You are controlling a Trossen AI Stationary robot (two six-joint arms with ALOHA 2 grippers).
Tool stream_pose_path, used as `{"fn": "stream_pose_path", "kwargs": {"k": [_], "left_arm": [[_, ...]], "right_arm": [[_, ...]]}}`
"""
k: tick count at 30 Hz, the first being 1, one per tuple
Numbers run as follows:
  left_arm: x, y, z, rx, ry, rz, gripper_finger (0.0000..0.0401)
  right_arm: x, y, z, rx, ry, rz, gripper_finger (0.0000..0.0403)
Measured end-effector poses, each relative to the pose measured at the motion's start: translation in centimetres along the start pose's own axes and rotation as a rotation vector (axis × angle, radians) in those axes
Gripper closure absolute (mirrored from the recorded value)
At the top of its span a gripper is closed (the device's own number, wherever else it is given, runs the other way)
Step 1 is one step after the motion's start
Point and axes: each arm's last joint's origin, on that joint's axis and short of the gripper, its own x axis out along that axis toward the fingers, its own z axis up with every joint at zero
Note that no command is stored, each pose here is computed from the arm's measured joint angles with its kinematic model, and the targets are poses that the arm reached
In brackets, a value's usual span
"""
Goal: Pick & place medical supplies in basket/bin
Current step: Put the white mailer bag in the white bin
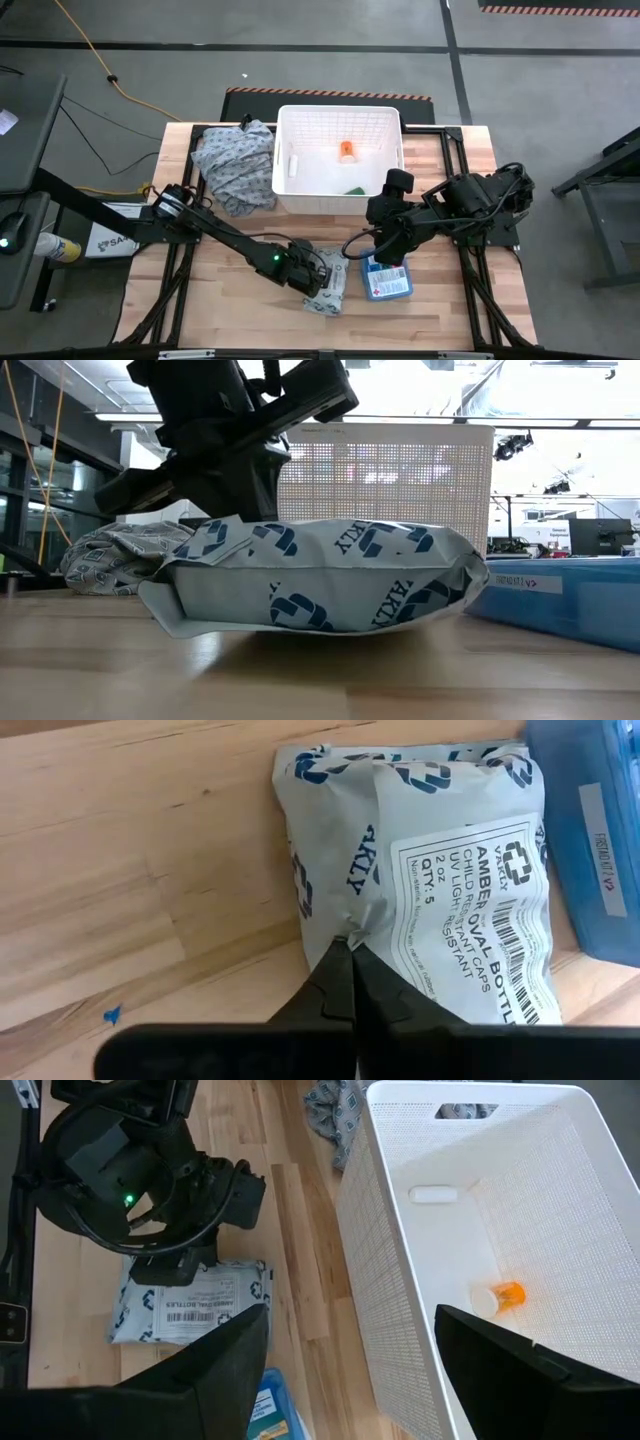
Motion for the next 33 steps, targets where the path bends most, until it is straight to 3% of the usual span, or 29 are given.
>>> {"fn": "stream_pose_path", "kwargs": {"k": [16,33], "left_arm": [[-2.1,0.2,0.8,0.008,-0.027,-0.001,0.0379],[-9.8,0.0,3.5,-0.032,-0.142,-0.172,0.0379]], "right_arm": [[0.0,0.0,0.0,0.000,0.001,-0.001,0.0126],[0.0,-0.1,0.0,-0.032,-0.010,-0.030,0.0126]]}}
